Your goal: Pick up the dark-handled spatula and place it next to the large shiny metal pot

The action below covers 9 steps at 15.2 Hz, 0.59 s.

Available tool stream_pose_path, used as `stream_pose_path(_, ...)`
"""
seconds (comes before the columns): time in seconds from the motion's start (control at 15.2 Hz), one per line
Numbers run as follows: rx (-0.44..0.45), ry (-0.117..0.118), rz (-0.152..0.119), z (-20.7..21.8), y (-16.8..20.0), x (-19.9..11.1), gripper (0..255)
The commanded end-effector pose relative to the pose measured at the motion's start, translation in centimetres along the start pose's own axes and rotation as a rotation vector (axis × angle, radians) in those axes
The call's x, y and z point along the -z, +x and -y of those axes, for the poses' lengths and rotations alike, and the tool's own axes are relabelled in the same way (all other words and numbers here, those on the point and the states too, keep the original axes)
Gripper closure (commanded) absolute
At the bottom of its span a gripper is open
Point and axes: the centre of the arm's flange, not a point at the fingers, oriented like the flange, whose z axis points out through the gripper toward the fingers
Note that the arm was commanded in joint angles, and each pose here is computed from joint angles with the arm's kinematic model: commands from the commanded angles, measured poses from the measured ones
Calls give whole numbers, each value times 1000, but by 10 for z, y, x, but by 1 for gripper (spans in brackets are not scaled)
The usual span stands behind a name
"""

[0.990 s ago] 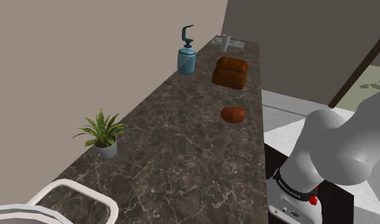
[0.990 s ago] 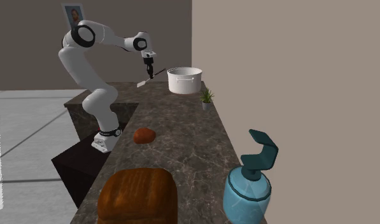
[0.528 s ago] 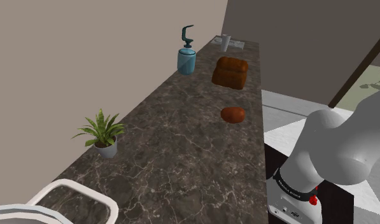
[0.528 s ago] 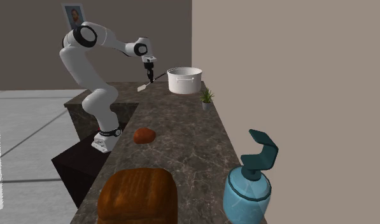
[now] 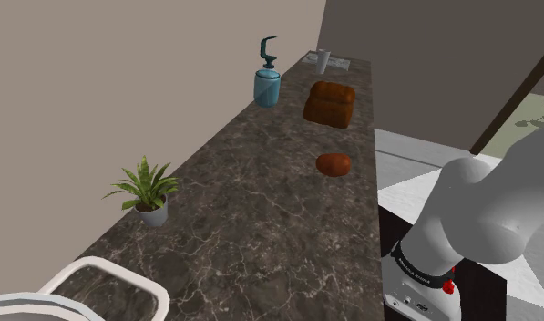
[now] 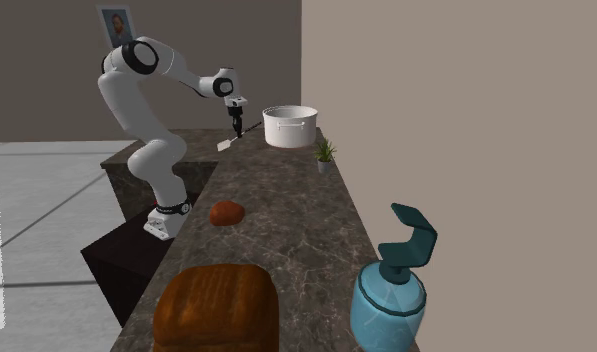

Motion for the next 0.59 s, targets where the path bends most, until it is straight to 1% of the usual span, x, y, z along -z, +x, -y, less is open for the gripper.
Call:
stream_pose_path(0.0, 0, 0, 0, 0, -2, -11, 255)
stream_pose_path(0.53, 0, 0, 0, 0, -5, -54, 255)
